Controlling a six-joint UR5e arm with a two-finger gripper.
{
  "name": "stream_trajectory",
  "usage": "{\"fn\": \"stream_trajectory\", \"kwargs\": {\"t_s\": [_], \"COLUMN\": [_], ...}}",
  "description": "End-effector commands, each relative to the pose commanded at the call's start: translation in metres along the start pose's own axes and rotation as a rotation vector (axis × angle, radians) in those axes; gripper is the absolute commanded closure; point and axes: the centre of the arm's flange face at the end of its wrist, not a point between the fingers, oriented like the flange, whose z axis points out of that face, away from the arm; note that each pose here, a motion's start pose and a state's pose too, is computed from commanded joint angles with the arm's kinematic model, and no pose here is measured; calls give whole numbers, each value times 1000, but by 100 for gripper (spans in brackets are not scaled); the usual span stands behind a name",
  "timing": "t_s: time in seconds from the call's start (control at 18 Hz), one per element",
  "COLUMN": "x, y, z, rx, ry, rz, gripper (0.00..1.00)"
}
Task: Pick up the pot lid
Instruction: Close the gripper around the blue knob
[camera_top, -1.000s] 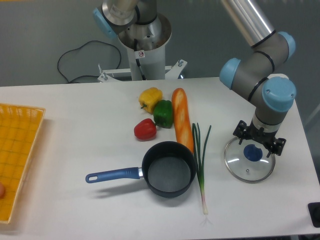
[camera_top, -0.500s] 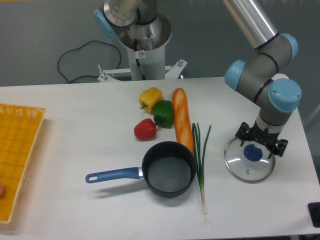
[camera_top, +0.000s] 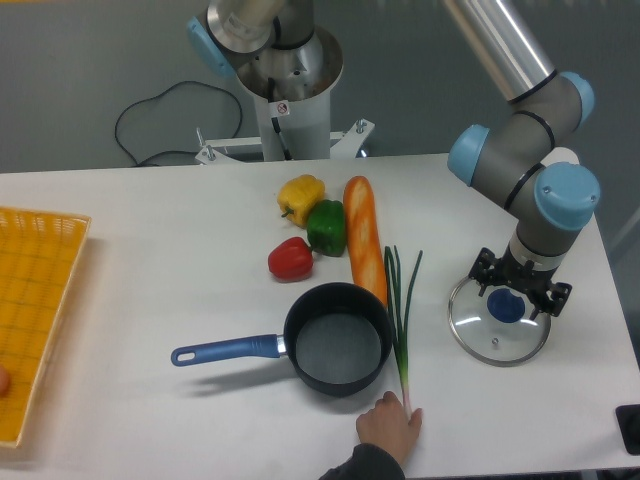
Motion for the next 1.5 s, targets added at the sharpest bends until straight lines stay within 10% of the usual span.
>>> {"fn": "stream_trajectory", "kwargs": {"t_s": [1.0, 1.5], "x": [0, -1], "y": [1, 2], "z": [-2, -19], "rx": [1, 8], "ry": [-3, -24], "rz": [2, -1], "gripper": [56, 61]}}
